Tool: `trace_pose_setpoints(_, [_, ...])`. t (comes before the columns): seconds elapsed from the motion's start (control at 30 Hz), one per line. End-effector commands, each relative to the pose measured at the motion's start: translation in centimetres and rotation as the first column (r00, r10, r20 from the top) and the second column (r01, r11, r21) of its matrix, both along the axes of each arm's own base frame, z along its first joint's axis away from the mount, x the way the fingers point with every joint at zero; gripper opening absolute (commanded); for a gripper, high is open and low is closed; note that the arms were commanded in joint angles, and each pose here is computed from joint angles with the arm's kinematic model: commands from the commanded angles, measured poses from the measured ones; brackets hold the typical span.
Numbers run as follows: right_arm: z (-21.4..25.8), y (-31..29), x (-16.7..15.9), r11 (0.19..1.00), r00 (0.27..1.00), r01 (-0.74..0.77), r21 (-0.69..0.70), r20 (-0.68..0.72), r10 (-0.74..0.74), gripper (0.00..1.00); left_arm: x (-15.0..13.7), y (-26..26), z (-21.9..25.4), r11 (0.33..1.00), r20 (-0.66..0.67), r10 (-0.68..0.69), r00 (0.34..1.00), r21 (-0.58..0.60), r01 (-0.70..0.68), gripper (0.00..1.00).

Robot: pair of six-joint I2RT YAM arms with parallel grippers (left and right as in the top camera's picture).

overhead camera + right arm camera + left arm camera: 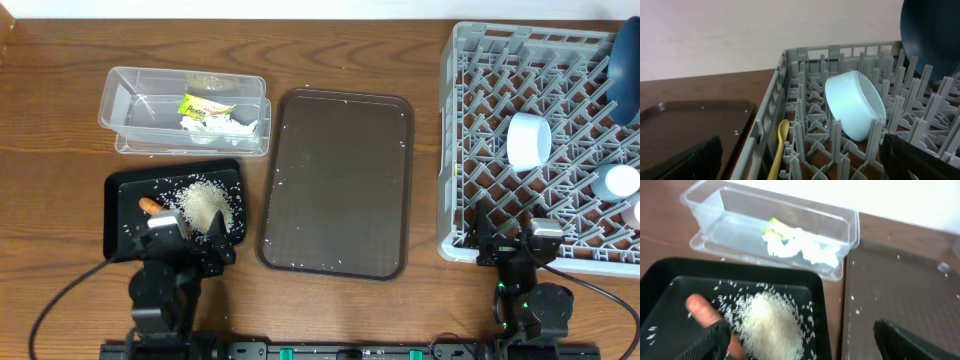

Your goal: Sort waste into correct bins and load items into the dishwasher rack

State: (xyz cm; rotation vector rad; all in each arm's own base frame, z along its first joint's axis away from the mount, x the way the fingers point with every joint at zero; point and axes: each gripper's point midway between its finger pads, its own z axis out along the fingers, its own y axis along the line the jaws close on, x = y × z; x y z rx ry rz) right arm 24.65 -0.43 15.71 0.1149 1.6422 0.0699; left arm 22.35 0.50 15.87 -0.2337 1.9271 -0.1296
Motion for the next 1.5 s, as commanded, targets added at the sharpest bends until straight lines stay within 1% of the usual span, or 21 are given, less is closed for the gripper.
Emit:
trace_pose_setpoints(0.0, [-0.1,0.4,0.0,1.000,1.000,-0.020,-0.013,-0.001,0.020,0.99,0.7,0.4,-0.7,1.000,0.093,0.017,0.996,0.016,-0.018,0.93])
trace_pose_setpoints(0.17, [-0.1,0.4,0.0,1.000,1.000,-0.020,-0.013,-0.001,0.020,0.99,1.9,1.0,-0.1,0.998,0.264,0.046,0.963,0.021,-0.054,0.94])
trace_pose_setpoints(0.23, [-0.1,0.4,0.0,1.000,1.000,-0.020,-0.013,-0.001,0.020,0.99,2.2,1.1,0.0,0.998,0.302,0.041,0.952,0.039,-0.055,0.94])
trace_pose_setpoints(0.37, [-0.1,0.4,0.0,1.000,1.000,-0.020,-0.013,-0.001,0.020,0.99,2.2,1.1,-0.4,0.993,0.281,0.016,0.960,0.111,-0.049,0.94])
trace_pose_setpoints(0.43, [-0.1,0.4,0.0,1.000,1.000,-0.020,-0.013,-0.001,0.020,0.99,2.1,1.1,-1.2,0.991,0.248,0.010,0.969,0.128,-0.043,0.94])
trace_pose_setpoints(0.5, [-0.1,0.5,0.0,1.000,1.000,-0.020,-0.013,-0.001,0.020,0.99,2.0,0.9,-2.3,0.992,0.204,0.004,0.979,0.125,-0.030,0.94])
trace_pose_setpoints(1.47, [-0.1,0.4,0.0,1.000,1.000,-0.020,-0.013,-0.001,0.020,0.99,2.0,0.9,-2.2,0.993,0.206,0.002,0.978,0.119,-0.027,0.94])
